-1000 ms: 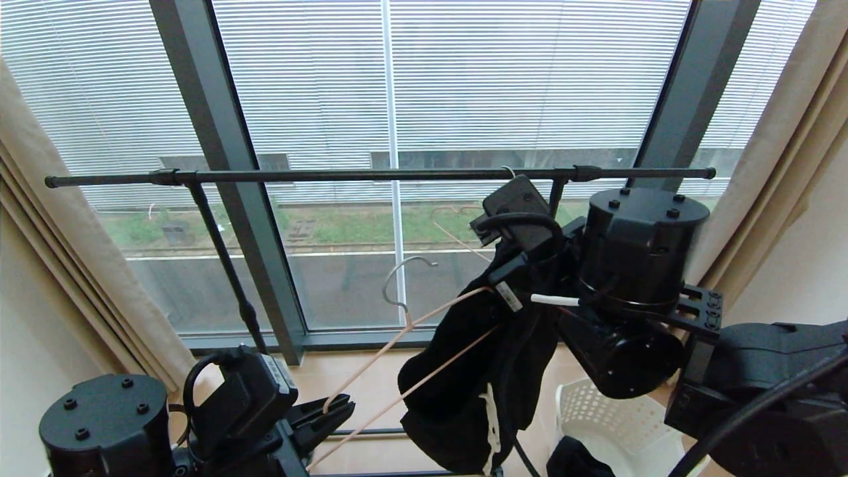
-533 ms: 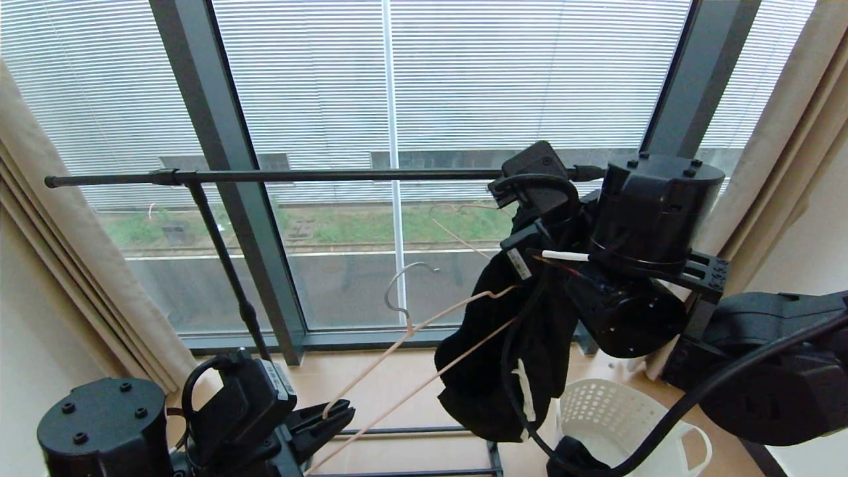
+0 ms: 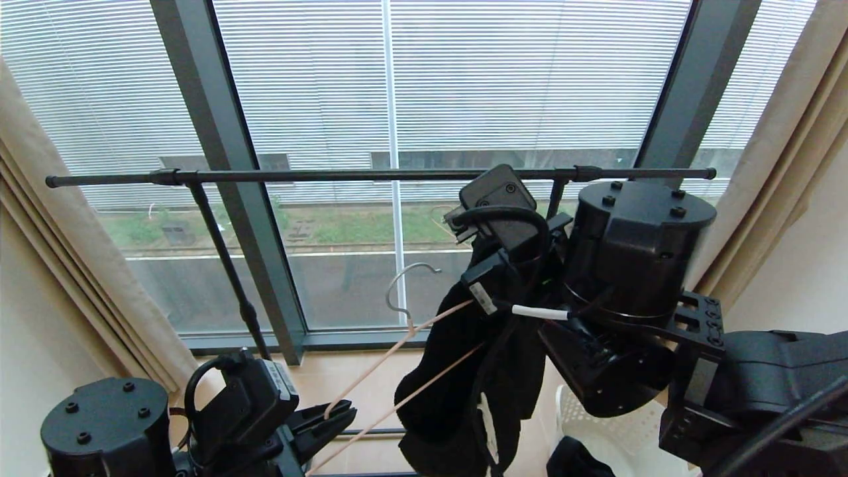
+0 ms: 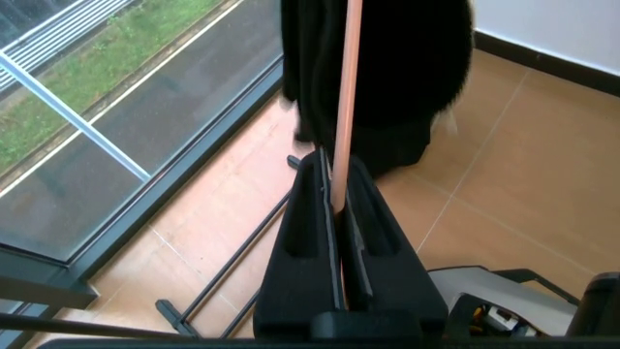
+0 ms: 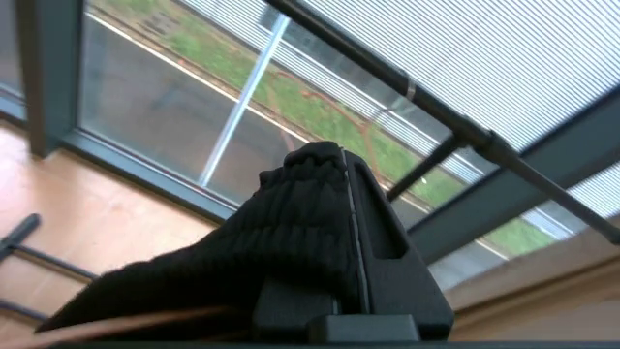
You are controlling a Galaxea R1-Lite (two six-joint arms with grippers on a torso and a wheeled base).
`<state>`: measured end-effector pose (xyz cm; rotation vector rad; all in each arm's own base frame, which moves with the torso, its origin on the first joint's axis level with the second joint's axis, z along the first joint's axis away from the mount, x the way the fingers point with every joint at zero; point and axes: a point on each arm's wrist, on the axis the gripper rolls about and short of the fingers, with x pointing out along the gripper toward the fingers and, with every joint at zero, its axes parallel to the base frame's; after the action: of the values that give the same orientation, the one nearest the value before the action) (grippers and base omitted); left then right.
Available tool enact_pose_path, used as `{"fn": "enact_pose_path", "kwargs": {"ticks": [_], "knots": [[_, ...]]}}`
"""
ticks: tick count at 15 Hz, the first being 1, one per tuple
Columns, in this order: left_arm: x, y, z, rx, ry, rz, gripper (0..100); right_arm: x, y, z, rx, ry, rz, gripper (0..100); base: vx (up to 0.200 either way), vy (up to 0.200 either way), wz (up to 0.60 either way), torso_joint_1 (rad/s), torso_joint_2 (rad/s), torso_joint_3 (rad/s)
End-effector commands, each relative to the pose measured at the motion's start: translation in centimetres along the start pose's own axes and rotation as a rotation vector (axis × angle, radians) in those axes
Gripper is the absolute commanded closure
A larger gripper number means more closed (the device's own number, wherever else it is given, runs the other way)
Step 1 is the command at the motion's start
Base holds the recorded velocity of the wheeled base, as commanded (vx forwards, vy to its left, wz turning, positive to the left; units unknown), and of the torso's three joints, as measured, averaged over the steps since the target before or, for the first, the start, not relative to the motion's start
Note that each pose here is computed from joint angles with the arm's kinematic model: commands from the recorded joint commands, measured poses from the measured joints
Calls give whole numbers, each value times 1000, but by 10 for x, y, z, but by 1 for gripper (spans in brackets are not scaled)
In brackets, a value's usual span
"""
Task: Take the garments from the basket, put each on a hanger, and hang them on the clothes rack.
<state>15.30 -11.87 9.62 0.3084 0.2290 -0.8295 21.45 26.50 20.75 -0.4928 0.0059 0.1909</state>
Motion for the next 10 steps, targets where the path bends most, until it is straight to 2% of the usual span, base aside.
{"fn": "enact_pose_path", "kwargs": {"ticks": [1, 4, 10], "knots": [[2, 0, -2, -3, 11, -1, 100, -10, 8, 0, 4, -16, 32, 100, 0, 0, 0, 0, 0, 0], [2, 1, -2, -5, 12, 1, 100, -20, 18, -4, 1, -31, 64, 100, 0, 0, 0, 0, 0, 0], [6, 2, -3, -11, 21, 3, 100, -38, 47, 0, -9, -68, 150, 100, 0, 0, 0, 0, 0, 0]]}}
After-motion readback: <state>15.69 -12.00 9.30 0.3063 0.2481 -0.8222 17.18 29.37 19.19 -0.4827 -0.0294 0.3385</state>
